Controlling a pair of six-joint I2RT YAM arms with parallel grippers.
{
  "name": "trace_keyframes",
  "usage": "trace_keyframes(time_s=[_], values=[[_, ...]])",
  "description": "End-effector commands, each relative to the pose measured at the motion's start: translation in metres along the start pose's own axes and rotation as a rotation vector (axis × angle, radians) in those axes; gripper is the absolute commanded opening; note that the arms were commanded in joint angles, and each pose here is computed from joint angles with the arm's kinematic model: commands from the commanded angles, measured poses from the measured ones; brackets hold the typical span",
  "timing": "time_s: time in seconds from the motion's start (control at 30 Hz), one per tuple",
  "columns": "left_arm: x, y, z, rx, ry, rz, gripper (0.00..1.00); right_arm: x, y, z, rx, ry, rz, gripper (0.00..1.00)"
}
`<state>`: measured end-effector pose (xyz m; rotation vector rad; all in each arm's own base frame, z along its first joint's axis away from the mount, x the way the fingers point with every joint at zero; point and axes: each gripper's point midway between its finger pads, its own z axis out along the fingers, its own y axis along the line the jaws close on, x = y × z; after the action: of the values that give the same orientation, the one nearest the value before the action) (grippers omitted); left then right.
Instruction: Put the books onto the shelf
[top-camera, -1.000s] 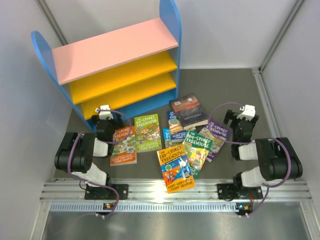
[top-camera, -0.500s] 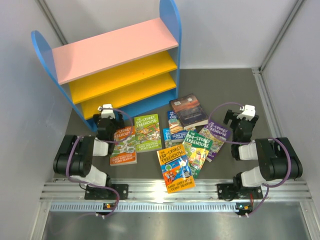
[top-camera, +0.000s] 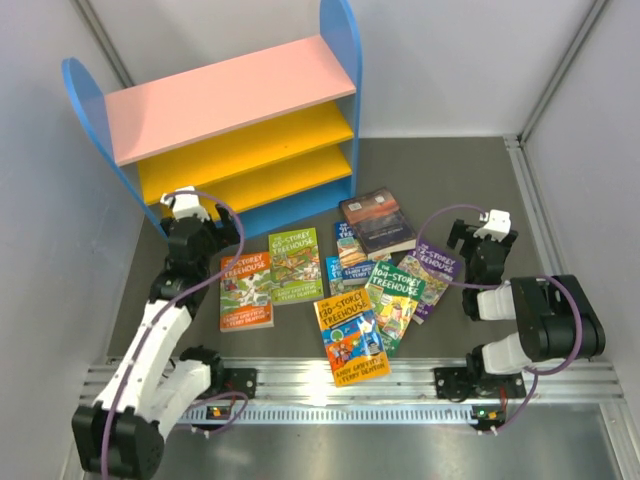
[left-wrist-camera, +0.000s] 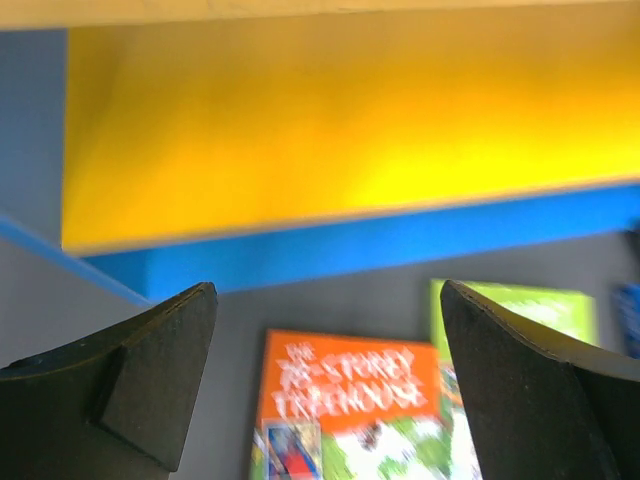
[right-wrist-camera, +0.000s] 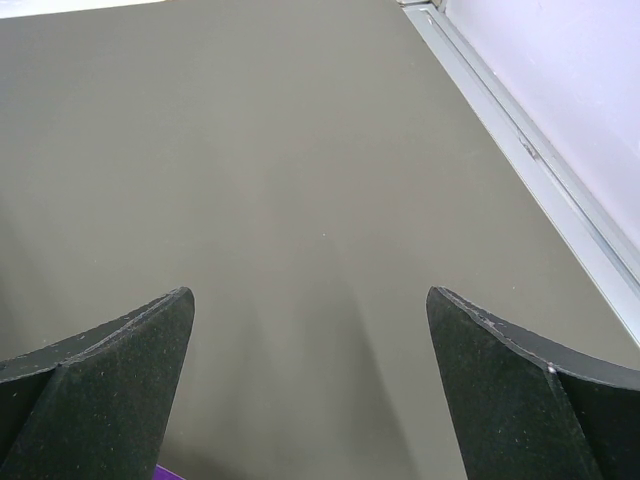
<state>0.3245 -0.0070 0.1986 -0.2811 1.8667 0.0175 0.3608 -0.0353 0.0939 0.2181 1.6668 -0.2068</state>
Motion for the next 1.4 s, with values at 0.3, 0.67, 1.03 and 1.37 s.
trace_keyframes(time_s=[0.3, 0.67, 1.03, 1.37], values=[[0.063, -0.064, -0.069, 0.306, 0.518, -0.209, 0.99, -0.040, 0.027, 0.001, -0.107, -0.043, -0.059, 1.00], [0.116, -0.122, -0.113, 0.577, 0.775, -0.185, 0.99, -0.135, 0.108, -0.064, -0.274, 0.267, 0.213, 1.00], [0.163, -0.146, -0.168, 0.750, 0.957, -0.327, 0.99, -0.101, 0.204, -0.187, -0.761, 0.762, 0.556, 1.00], [0.189, -0.171, -0.175, 0.842, 0.948, -0.348, 0.99, -0.055, 0.198, -0.225, -0.766, 0.904, 0.500, 1.00]])
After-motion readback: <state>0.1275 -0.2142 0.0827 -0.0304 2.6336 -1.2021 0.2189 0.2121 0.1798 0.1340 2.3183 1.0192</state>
